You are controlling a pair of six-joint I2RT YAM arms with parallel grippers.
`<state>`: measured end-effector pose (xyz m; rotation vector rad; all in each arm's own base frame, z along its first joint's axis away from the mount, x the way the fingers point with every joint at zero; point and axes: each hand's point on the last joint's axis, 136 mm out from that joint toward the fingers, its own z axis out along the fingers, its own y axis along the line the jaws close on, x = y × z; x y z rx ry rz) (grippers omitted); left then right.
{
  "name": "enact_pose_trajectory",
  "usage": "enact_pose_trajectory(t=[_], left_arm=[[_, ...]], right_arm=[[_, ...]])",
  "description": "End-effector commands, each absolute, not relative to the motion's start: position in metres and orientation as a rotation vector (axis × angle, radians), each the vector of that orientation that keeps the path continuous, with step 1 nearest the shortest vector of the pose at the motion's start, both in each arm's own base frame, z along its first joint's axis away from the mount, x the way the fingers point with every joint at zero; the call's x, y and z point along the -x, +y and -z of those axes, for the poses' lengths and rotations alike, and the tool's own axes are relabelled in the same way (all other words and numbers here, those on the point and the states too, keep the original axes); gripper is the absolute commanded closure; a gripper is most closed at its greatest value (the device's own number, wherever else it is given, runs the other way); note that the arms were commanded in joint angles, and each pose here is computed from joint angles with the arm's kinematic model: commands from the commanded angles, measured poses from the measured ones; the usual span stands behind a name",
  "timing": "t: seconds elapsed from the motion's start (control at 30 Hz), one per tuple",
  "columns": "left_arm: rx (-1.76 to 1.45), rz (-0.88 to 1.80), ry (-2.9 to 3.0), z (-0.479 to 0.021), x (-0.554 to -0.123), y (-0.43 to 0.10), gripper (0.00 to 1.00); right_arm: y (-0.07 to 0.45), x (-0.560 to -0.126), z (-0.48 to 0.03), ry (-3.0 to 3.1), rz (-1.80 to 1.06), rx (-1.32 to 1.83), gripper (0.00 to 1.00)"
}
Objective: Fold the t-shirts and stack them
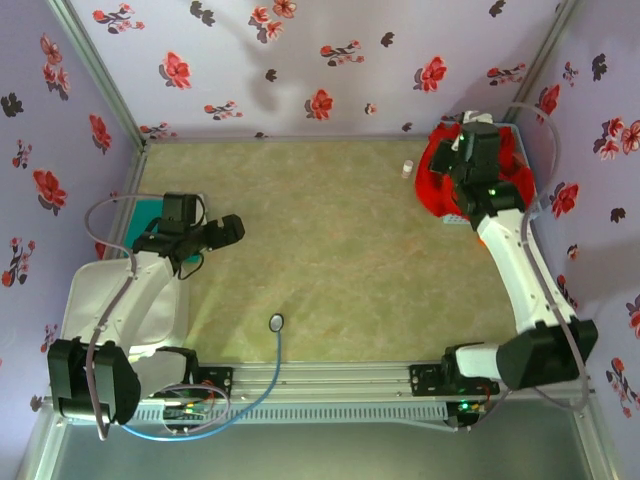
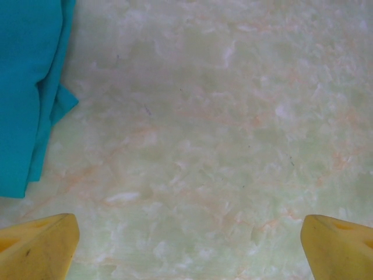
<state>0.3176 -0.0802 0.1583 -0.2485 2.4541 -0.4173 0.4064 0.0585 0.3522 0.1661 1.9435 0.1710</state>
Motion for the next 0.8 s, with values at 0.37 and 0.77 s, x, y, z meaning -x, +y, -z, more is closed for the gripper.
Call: enact_pose_trajectory(t=[0.37, 0.77], left_arm=[[0.222, 0.486, 2.441, -0.169, -0.336, -0.094, 0.04], [0.221, 0.484, 2.446, -0.169, -0.335, -0.093, 0.05]], right_arm=[[0.197, -0.308, -0.416, 1.705, -0.459, 0.514, 1.00], [0.328, -0.219, -0.397, 1.675, -0.774, 1.005, 1.00]])
